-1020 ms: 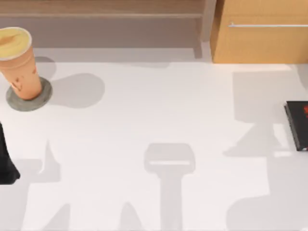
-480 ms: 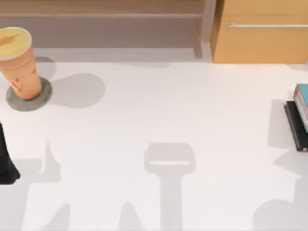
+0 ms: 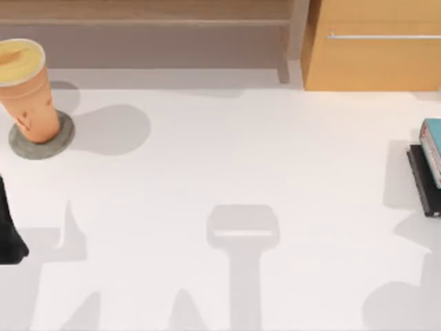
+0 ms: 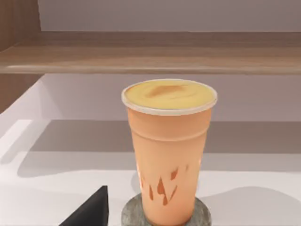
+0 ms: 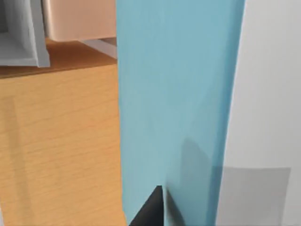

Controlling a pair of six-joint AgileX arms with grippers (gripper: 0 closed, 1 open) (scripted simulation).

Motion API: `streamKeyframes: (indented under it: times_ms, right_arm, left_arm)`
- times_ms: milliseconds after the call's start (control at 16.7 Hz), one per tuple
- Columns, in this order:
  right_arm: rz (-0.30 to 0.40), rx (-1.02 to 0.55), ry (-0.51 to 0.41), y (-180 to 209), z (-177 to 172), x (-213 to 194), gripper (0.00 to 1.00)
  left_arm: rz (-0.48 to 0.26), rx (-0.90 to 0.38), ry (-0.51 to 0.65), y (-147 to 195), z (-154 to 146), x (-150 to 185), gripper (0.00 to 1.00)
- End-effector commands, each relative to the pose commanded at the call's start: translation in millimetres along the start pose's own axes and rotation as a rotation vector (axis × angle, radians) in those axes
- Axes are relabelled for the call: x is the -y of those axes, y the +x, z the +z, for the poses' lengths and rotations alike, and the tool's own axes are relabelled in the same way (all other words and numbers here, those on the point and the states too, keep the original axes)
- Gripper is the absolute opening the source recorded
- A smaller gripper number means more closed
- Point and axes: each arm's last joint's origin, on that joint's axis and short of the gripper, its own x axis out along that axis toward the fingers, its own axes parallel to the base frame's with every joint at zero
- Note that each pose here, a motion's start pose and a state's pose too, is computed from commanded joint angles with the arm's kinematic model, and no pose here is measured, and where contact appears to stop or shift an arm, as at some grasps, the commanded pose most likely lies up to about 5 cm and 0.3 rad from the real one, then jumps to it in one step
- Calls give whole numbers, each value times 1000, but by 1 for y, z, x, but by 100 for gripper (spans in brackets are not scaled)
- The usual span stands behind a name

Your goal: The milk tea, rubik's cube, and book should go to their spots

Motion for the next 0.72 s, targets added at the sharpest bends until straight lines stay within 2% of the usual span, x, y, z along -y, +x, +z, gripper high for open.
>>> streamKeyframes:
  times_ms: [180,720]
  right_arm:
    - [-1,0,0,0,0,0,0]
    - [-1,0,0,0,0,0,68]
  left_arm:
    - [0,0,0,0,0,0,100]
    - [0,0,0,0,0,0,100]
